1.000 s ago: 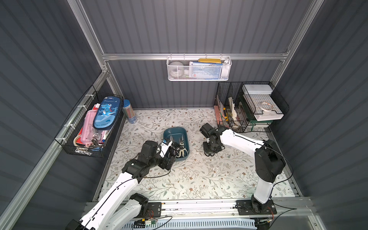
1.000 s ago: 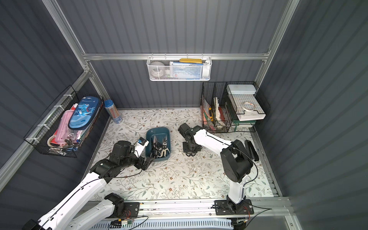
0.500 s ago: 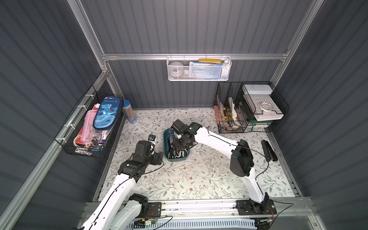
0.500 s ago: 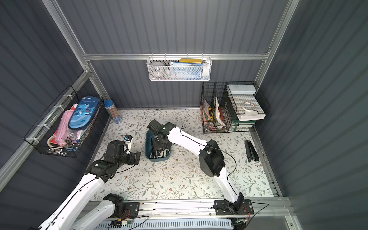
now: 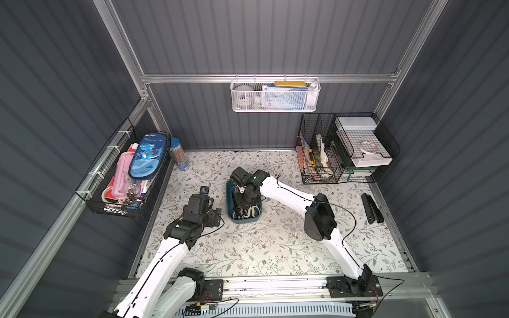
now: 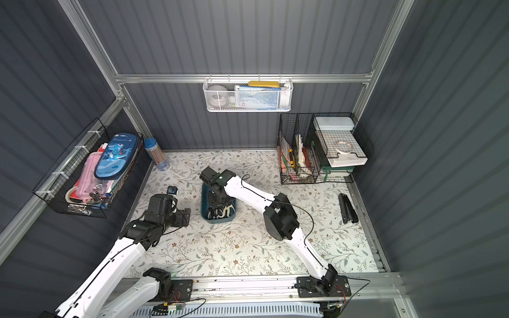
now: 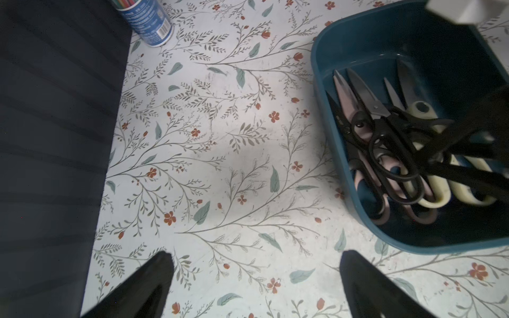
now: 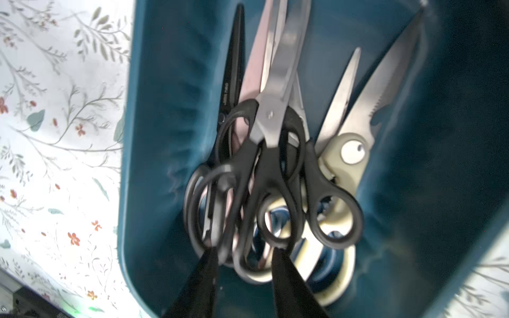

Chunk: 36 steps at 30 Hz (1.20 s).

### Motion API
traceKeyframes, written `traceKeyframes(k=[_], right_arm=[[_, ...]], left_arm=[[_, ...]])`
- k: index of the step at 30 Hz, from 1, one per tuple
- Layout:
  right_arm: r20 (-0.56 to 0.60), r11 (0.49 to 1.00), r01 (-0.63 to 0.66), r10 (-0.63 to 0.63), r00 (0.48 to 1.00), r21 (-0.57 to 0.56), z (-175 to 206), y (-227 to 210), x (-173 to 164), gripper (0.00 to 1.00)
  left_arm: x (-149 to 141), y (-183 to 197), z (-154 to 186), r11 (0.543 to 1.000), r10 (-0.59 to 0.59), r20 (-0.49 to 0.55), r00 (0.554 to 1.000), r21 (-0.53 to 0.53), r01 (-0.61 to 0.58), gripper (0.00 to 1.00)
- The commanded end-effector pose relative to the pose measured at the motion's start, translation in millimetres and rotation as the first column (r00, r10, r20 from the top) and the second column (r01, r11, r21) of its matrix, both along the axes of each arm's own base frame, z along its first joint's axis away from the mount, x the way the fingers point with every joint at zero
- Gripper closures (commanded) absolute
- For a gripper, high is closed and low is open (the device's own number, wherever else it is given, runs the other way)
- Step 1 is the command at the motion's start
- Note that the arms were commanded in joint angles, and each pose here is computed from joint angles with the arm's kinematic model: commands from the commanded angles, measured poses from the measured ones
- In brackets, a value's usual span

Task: Put the scissors into the storage box
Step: Place the scissors in the storage box, then reset both arms

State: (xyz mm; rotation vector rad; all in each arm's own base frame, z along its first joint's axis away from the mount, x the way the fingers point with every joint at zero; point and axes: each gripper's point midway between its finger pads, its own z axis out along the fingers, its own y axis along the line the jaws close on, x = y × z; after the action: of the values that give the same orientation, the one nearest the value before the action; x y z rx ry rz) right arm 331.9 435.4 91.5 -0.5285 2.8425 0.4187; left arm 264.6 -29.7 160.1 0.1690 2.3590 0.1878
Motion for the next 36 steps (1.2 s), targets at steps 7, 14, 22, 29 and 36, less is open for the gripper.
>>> traceKeyframes(k=[7, 14, 22, 29, 36], right_arm=[[0.579, 0.980, 0.166, -0.200, 0.791, 0.112, 132, -145, 27, 0.45], [0.782, 0.899, 0.430, -0.329, 0.530, 0.087, 116, -354, 12, 0.42], [0.792, 0.790, 0.594, -0.458, 0.404, 0.154, 61, -447, 5, 0.34], [0.818, 0.799, 0.517, -0.499, 0.286, 0.307, 39, -443, 25, 0.31], [0.820, 0.789, 0.545, -0.495, 0.288, 0.285, 20, -459, 36, 0.19]], left_arm=[[2, 51, -5, 0.951, 0.297, 0.265, 0.918, 0.008, -0.310, 0.01], [19, 65, -28, 0.922, 0.301, 0.342, 0.890, 0.135, -0.363, 0.01], [68, 36, -52, 0.965, 0.193, 0.471, 0.861, 0.067, -0.253, 0.01], [92, 25, -54, 0.971, 0.099, 0.528, 0.843, 0.136, -0.198, 0.01], [82, 29, -51, 0.987, 0.101, 0.564, 0.819, 0.047, -0.154, 0.00]])
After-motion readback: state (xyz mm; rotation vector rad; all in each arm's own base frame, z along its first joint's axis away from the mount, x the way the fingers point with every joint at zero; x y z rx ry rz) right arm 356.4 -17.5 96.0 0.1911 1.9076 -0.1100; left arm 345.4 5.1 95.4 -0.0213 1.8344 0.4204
